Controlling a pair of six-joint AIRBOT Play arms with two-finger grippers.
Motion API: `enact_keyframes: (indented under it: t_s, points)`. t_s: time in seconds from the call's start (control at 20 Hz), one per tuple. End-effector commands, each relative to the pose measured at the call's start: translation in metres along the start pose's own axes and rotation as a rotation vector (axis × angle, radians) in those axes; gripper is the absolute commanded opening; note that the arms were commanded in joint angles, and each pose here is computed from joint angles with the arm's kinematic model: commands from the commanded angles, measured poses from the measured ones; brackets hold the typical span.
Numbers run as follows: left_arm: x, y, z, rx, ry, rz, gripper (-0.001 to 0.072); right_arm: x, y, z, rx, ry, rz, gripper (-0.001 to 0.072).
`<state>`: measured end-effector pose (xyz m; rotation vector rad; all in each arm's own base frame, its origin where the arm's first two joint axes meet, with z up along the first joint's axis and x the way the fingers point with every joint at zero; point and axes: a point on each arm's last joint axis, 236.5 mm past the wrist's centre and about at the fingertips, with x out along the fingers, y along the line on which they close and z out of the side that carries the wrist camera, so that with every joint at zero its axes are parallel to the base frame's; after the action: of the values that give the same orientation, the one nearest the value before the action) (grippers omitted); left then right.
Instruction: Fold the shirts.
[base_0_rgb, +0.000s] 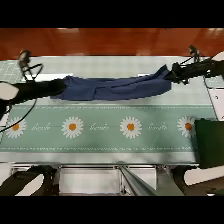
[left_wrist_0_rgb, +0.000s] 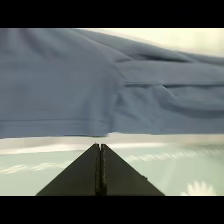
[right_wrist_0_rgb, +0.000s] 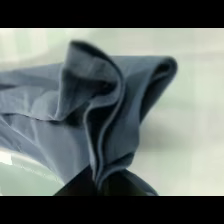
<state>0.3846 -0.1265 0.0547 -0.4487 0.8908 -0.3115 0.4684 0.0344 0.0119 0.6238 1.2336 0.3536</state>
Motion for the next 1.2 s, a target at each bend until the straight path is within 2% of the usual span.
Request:
enact_keyframes:
  t_s: [0.0, 0.2, 0.4, 0.85, 1.0, 1.15]
  points:
    - [0.048, -0.06, -0.022, 0.1, 0.105, -0.093, 0.0027, -0.057, 0.016, -0.025, -0.107, -0.046, -0.122, 0.0022]
    - [0.119, -0.151, -0.046, 0.218, 0.248, -0.204, 0.0027, -0.104, 0.057, -0.068, -0.172, -0.141, -0.108, 0.0023]
    - [0.165, -0.216, -0.11, 0.295, 0.514, -0.278, 0.0027, -0.135, 0.085, -0.108, -0.203, -0.224, -0.093, 0.0023]
    - [0.167, -0.301, -0.245, 0.351, 0.788, -0.432, 0.0028, -0.157, 0.111, -0.128, -0.231, -0.296, -0.056, 0.0023]
    - [0.167, -0.298, -0.225, 0.338, 0.757, -0.434, 0.0028, -0.157, 0.111, -0.127, -0.23, -0.3, -0.054, 0.0023]
    - [0.16, -0.264, -0.14, 0.258, 0.662, -0.408, 0.0028, -0.153, 0.12, -0.126, -0.216, -0.288, -0.001, 0.0023]
